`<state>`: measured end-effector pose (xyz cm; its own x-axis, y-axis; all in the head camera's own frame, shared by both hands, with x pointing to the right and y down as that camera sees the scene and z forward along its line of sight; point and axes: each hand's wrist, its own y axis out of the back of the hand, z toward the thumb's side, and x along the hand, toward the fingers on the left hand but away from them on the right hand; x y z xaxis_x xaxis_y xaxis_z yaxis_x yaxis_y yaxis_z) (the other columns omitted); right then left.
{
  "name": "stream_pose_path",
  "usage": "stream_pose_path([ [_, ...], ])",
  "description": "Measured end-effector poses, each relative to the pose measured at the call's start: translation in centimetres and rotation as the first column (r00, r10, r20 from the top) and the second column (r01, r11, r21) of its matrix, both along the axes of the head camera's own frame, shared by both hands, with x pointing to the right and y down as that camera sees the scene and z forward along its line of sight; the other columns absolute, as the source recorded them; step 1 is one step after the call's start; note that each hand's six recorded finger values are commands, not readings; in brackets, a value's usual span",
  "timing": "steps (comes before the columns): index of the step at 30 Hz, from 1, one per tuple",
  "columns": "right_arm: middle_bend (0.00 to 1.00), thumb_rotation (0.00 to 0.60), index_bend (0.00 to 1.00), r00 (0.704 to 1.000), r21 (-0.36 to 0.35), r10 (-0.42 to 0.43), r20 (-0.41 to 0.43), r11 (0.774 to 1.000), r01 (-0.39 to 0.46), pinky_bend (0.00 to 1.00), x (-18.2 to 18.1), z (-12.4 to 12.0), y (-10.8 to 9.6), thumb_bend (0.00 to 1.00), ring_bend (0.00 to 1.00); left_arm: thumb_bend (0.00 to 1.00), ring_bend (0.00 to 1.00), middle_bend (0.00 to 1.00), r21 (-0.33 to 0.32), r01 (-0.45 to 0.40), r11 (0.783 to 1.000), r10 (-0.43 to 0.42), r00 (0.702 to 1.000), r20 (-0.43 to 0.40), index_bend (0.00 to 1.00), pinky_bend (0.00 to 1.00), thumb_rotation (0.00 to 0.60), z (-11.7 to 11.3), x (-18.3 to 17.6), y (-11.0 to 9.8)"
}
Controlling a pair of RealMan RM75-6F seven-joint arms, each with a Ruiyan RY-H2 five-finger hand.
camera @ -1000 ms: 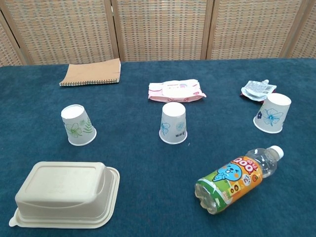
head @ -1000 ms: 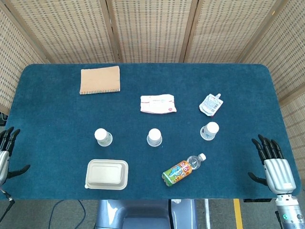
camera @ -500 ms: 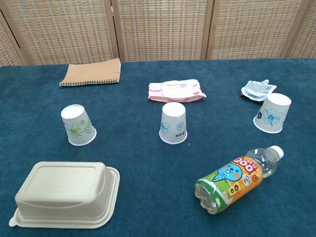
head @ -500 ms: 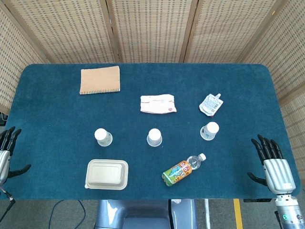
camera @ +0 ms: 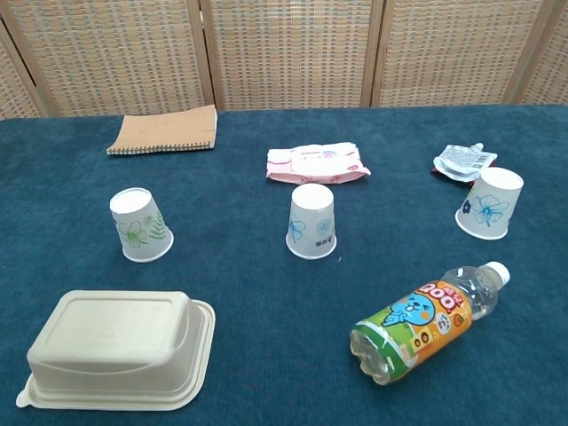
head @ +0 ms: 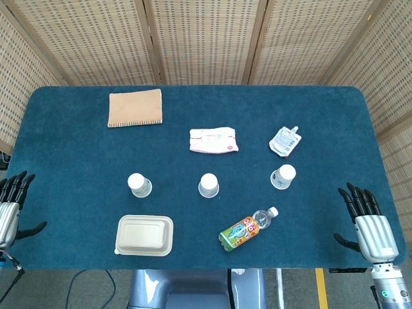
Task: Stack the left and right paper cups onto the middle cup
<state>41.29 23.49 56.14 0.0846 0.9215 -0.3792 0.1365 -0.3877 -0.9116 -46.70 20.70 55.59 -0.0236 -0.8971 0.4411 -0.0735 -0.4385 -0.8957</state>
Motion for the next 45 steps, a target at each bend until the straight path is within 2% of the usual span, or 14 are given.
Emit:
stream_pose_path([
  [4, 0.0, 0.6, 0.06, 1.0, -0.003, 0.014, 0.011, 1.0, -0.014, 0.0, 0.2, -0.1, -0.1, 0.05, 0.0, 0.22, 0.0, 0.0, -0.005, -0.02, 1.0, 0.02, 1.0, 0.007, 0.09, 0.0, 0.6, 0.8, 1.0, -1.6],
  [9, 0.0, 0.6, 0.06, 0.999, 0.004, 0.026, 0.025, 1.0, -0.026, 0.0, 0.5, -0.4, -0.3, 0.05, 0.0, 0.23, 0.0, 0.0, -0.011, -0.061, 0.998, 0.06, 0.998, -0.009, 0.2, 0.0, 0.6, 2.0, 3.5, -4.8],
  [15, 0.0, 0.6, 0.06, 0.999, -0.003, 0.039, 0.036, 0.999, -0.039, 0.0, 0.8, -0.4, -0.5, 0.05, 0.0, 0.23, 0.0, 0.0, -0.062, -0.114, 0.992, 0.114, 0.993, -0.003, 0.22, 0.0, 0.6, 3.9, 6.4, -8.2],
  [22, 0.0, 0.6, 0.06, 0.997, 0.0, 0.05, 0.059, 0.999, -0.051, 0.0, 1.0, -0.3, -0.7, 0.05, 0.0, 0.23, 0.0, 0.0, -0.163, -0.15, 0.975, 0.152, 0.988, 0.002, 0.23, 0.0, 0.6, 6.2, 9.3, -10.4],
  [26, 0.0, 0.6, 0.06, 0.996, 0.0, 0.058, 0.069, 0.998, -0.059, 0.0, 1.2, -0.4, -0.8, 0.05, 0.0, 0.23, 0.0, 0.0, -0.209, -0.174, 0.962, 0.179, 0.984, 0.003, 0.23, 0.0, 0.6, 7.4, 11.3, -11.3],
  [31, 0.0, 0.6, 0.07, 0.994, 0.002, 0.066, 0.084, 0.998, -0.066, 0.0, 1.4, -0.4, -1.0, 0.05, 0.0, 0.23, 0.0, 0.0, -0.257, -0.204, 0.945, 0.209, 0.978, -0.006, 0.23, 0.0, 0.6, 8.7, 13.5, -11.5],
  [45, 0.0, 0.6, 0.07, 0.99, -0.003, 0.082, 0.111, 0.997, -0.082, 0.0, 1.8, -0.4, -1.2, 0.05, 0.0, 0.23, 0.0, 0.0, -0.318, -0.238, 0.917, 0.243, 0.97, -0.025, 0.24, 0.0, 0.6, 11.5, 17.7, -11.2],
])
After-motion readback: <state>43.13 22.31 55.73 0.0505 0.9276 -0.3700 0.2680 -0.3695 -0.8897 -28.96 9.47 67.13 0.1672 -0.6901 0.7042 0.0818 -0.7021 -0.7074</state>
